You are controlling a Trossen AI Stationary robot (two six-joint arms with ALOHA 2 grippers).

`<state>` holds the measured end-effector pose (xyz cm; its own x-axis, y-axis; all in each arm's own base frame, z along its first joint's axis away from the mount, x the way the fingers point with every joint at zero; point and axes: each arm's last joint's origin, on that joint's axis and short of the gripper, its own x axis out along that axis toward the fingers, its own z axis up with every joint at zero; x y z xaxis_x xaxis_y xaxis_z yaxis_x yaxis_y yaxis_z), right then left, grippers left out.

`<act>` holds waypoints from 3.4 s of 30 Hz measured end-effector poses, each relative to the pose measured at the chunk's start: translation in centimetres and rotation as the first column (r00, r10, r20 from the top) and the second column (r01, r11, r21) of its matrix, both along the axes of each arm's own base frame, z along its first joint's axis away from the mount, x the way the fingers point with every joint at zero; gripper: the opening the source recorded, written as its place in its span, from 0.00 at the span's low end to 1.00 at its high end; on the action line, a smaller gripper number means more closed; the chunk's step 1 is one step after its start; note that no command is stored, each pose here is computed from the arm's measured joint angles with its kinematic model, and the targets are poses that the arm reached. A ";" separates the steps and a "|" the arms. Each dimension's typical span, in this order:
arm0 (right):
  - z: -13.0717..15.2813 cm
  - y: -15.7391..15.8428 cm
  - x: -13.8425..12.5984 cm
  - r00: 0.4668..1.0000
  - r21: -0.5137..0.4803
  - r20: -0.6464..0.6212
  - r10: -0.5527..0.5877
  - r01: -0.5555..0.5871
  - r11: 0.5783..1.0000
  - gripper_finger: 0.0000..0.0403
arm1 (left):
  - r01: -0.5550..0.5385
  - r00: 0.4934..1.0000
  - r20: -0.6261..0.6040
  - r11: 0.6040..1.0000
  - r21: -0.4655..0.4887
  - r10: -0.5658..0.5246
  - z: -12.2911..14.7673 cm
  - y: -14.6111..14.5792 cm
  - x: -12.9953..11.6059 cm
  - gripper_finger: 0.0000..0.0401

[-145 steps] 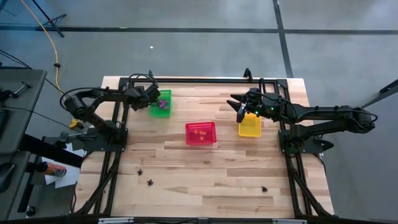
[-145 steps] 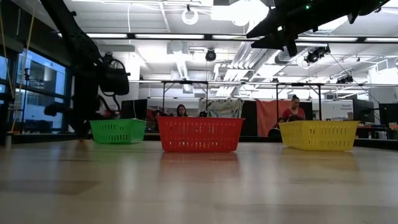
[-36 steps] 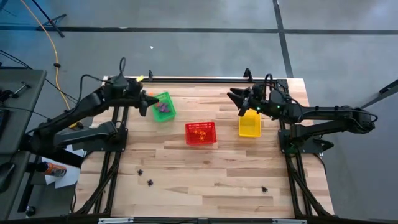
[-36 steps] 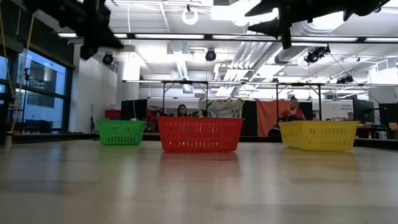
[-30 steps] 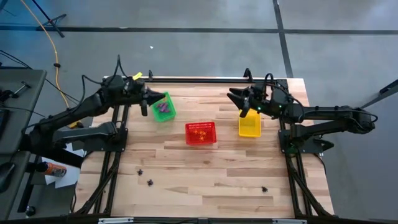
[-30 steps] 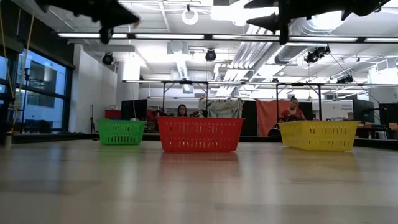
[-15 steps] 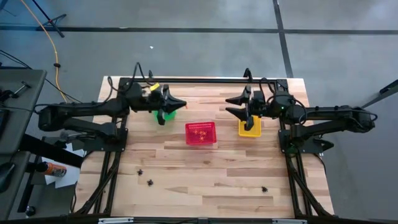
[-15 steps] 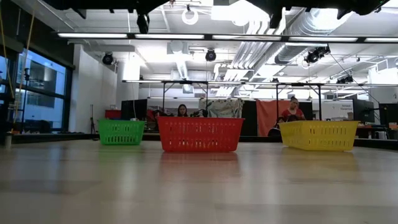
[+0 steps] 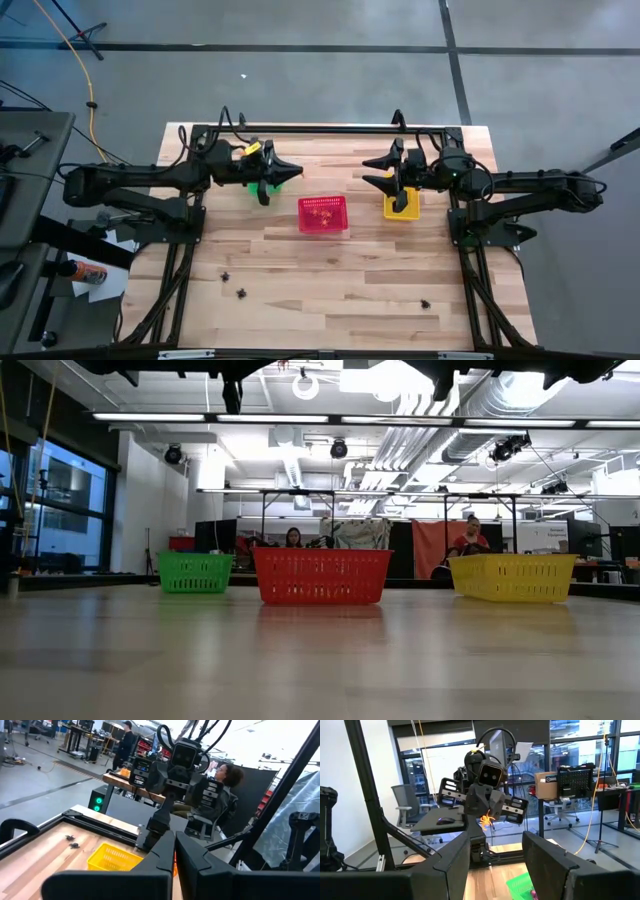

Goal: Sort Halloween decoration
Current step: Put the orange spider toy into the red bin

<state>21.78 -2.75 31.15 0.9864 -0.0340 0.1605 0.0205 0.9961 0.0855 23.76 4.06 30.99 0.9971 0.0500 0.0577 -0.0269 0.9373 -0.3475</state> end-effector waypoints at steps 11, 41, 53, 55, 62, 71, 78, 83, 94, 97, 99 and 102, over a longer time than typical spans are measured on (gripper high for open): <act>0.0 -0.2 0.0 0.998 -0.022 0.003 -0.061 0.061 0.998 0.44 | -0.008 0.986 -0.164 0.999 -0.049 0.000 -0.7 0.9 2.8 0.00; 0.1 -0.3 -0.1 0.993 -0.016 0.015 -0.114 0.114 0.993 0.44 | 0.207 0.374 -0.926 0.970 0.129 0.043 -16.0 -1.4 14.9 0.00; 0.0 -0.3 0.0 0.994 -0.016 0.003 -0.113 0.113 0.993 0.44 | 0.210 0.362 -0.931 0.970 0.125 0.041 -16.5 -1.5 15.0 0.00; 0.0 -0.3 0.0 0.994 -0.016 0.003 -0.113 0.113 0.993 0.44 | 0.213 0.360 -0.932 0.970 0.113 0.029 -16.5 -1.5 15.0 0.01; 0.0 -0.3 0.0 0.994 -0.016 0.003 -0.113 0.113 0.993 0.44 | 0.180 0.392 -0.920 0.982 0.062 -0.014 -15.2 -1.4 15.8 0.12; 0.0 -0.3 0.0 0.994 -0.016 0.003 -0.112 0.112 0.994 0.44 | 0.185 0.337 -0.941 0.982 0.038 -0.027 -12.1 -1.0 16.4 0.34; 0.0 -0.3 0.0 0.994 -0.016 0.003 -0.112 0.112 0.994 0.44 | 0.125 0.301 -0.953 0.992 0.012 -0.026 -9.4 -0.6 14.1 0.41; 0.0 -0.3 0.0 0.994 -0.016 0.002 -0.111 0.111 0.994 0.44 | 0.041 0.482 -0.876 0.998 0.042 0.017 -6.8 -1.1 11.3 0.41; 0.0 -0.3 0.0 0.995 0.039 0.000 -0.103 0.103 0.994 0.44 | -0.093 0.847 -0.519 0.993 0.071 0.116 -3.5 -2.6 3.3 0.40; -0.1 -0.3 0.0 0.995 0.077 -0.003 -0.097 0.097 0.992 0.44 | -0.114 0.901 -0.416 0.992 0.055 0.126 -3.0 -2.7 2.0 0.40; -0.1 -0.3 0.0 0.996 0.094 -0.008 -0.094 0.094 0.991 0.44 | -0.120 0.927 -0.351 0.992 0.045 0.128 -2.7 -2.7 1.3 0.40; -0.2 -0.3 0.0 0.995 0.099 -0.011 -0.098 0.099 0.990 0.44 | -0.125 0.947 -0.295 0.991 0.038 0.131 -2.2 -2.7 0.6 0.40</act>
<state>21.77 -3.08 31.00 0.9784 -0.1466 0.1454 0.1190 0.9758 0.1835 24.40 1.33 28.75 0.9547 0.1798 -0.2370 -0.2459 0.9253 -0.2885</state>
